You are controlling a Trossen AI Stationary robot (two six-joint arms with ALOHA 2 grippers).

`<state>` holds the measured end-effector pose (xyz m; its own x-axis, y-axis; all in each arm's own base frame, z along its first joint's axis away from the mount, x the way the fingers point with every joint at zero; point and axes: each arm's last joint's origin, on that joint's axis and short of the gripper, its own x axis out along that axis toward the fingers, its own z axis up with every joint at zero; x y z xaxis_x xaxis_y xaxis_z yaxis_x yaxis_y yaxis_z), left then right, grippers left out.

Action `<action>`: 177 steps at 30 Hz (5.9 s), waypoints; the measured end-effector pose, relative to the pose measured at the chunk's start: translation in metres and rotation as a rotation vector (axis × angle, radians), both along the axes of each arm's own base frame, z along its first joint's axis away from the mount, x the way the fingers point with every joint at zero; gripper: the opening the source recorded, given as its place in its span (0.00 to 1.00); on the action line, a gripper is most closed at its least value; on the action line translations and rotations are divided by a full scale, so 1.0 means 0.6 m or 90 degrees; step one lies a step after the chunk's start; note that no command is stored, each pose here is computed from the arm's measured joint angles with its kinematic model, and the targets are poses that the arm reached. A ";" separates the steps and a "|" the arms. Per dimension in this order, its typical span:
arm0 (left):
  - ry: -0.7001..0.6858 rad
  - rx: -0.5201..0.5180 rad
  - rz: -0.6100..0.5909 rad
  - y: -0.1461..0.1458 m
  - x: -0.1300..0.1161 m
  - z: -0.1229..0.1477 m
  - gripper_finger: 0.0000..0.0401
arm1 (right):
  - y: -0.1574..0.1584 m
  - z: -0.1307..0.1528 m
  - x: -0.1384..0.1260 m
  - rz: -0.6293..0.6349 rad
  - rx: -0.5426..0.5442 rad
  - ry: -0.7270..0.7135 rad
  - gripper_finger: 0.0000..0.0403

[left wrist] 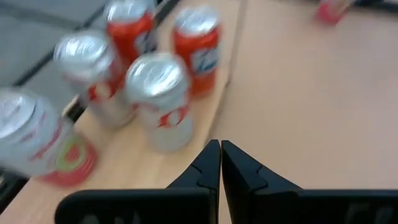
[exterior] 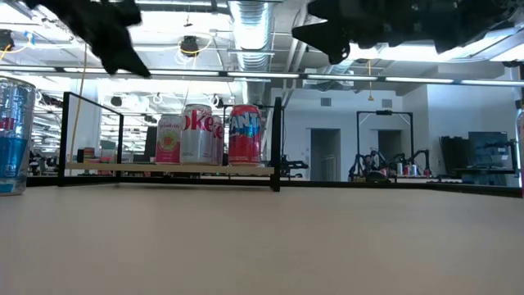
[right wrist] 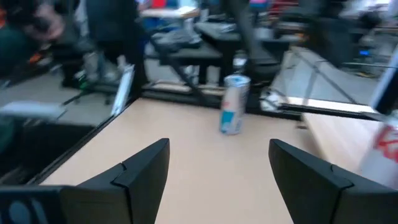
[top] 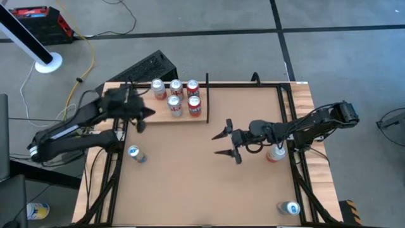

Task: Place canned beverage on shelf
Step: Put the white-pink soda can on the shelf aligned with the other white-pink soda can

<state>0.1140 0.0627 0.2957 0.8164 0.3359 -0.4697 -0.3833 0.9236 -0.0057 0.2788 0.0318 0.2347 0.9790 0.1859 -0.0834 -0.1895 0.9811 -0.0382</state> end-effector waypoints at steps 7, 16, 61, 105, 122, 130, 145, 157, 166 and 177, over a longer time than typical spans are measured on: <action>-0.194 0.061 -0.063 -0.060 -0.075 0.021 0.00 | -0.004 0.034 0.004 -0.058 0.111 -0.093 0.74; -0.350 0.188 -0.087 -0.102 -0.166 0.031 0.00 | -0.005 0.115 0.026 -0.135 0.374 0.282 0.74; -0.070 0.530 0.024 -0.088 -0.177 0.017 0.00 | 0.045 0.063 -0.238 -0.742 0.508 0.897 0.74; -0.070 0.530 0.015 -0.088 -0.181 0.014 0.00 | 0.047 -0.007 -0.229 -0.661 0.466 0.894 0.79; -0.069 0.531 0.018 -0.088 -0.181 0.014 0.00 | 0.011 0.074 0.016 -0.407 0.332 0.692 0.78; -0.068 0.531 0.020 -0.088 -0.181 0.014 0.00 | -0.024 0.118 0.221 -0.260 0.127 0.630 0.78; -0.053 0.523 0.019 -0.087 -0.182 0.010 0.00 | -0.065 0.020 0.317 -0.166 0.018 0.800 0.79; -0.048 0.519 0.029 -0.087 -0.182 0.009 0.00 | -0.057 0.013 0.327 -0.171 0.026 0.780 0.98; -0.048 0.519 0.029 -0.087 -0.182 0.009 0.00 | -0.057 0.012 0.322 -0.177 0.031 0.800 0.97; -0.048 0.520 0.029 -0.087 -0.182 0.009 0.00 | -0.026 0.008 0.301 -0.176 0.019 0.882 0.97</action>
<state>0.0048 0.0106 0.3014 0.8132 0.5819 -0.0071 -0.4464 0.6317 0.6338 0.4597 0.0160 0.2398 0.1126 0.0231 -0.9934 0.1407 0.9893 0.0389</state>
